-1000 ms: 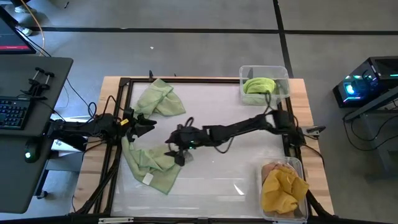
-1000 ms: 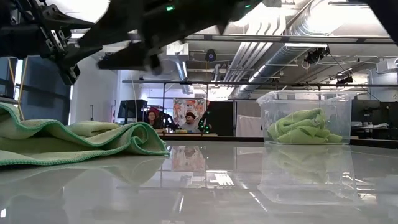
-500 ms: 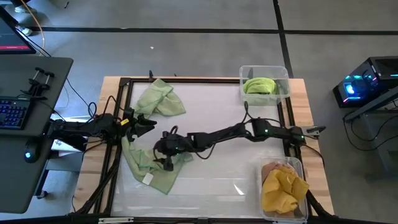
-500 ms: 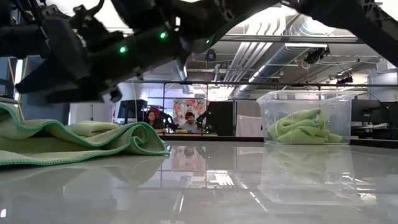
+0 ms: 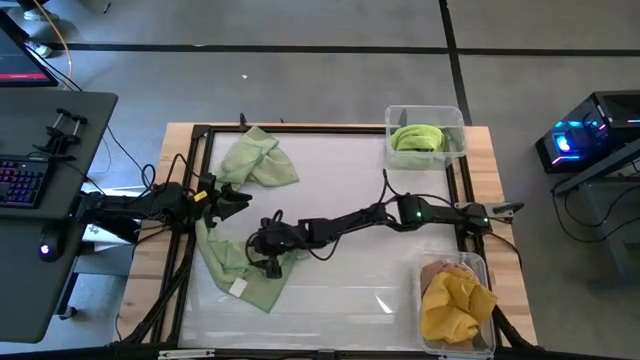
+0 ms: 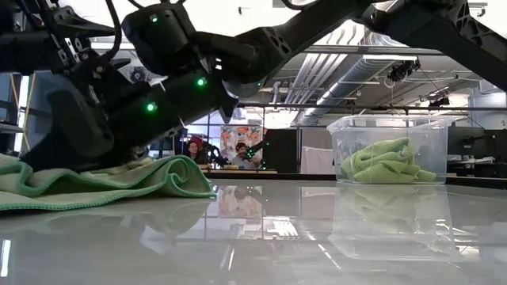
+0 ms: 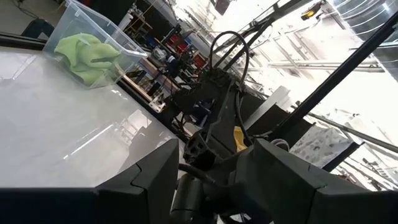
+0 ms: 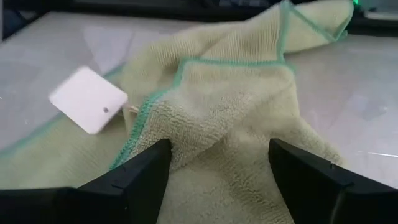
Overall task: Sort towels by color in basket
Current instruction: Put the bottom light green towel into the top transparent bin
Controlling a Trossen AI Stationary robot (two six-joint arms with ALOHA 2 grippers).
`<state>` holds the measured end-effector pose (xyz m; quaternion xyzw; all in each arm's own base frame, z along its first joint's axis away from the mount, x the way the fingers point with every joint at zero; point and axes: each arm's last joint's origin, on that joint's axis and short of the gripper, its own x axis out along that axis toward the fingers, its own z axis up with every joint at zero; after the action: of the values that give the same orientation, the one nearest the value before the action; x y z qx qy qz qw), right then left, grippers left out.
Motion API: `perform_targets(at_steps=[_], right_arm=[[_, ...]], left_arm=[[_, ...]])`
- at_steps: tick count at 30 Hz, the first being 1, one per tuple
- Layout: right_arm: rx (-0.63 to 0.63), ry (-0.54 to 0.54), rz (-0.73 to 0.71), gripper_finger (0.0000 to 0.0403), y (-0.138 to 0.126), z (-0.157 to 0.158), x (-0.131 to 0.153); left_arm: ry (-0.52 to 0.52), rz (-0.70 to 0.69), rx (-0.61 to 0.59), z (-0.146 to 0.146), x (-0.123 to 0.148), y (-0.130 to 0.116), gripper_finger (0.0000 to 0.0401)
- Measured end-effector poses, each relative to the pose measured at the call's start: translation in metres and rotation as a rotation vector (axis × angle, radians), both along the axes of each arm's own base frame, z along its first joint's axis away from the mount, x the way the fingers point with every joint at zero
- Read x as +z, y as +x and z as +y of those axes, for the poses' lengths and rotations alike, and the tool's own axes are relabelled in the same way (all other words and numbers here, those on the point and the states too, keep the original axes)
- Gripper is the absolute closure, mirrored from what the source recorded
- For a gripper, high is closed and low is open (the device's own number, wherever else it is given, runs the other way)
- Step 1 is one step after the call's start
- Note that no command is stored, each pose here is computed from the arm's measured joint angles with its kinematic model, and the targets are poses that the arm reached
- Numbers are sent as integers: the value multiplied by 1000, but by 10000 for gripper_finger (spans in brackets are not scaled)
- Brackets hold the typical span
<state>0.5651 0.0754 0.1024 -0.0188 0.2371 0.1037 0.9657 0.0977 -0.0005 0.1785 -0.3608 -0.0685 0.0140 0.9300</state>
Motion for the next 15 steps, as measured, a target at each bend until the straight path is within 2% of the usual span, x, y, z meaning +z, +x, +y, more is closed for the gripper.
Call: perform_targets(at_steps=[6,9,12,15], right_arm=[[-39,-81,54,136,-3,-2,-8],[-59,-116,111,148,-5,-3,-10],[-89,-91,216,185,-11,-7,-13],[-166,-74,340,244,-19,-12,-18]], left_arm=[[0,1,0,0,0,0,206],[0,0,0,0,0,0,206],[0,0,0,0,0,0,206],[1,0,1,0,0,0,206]])
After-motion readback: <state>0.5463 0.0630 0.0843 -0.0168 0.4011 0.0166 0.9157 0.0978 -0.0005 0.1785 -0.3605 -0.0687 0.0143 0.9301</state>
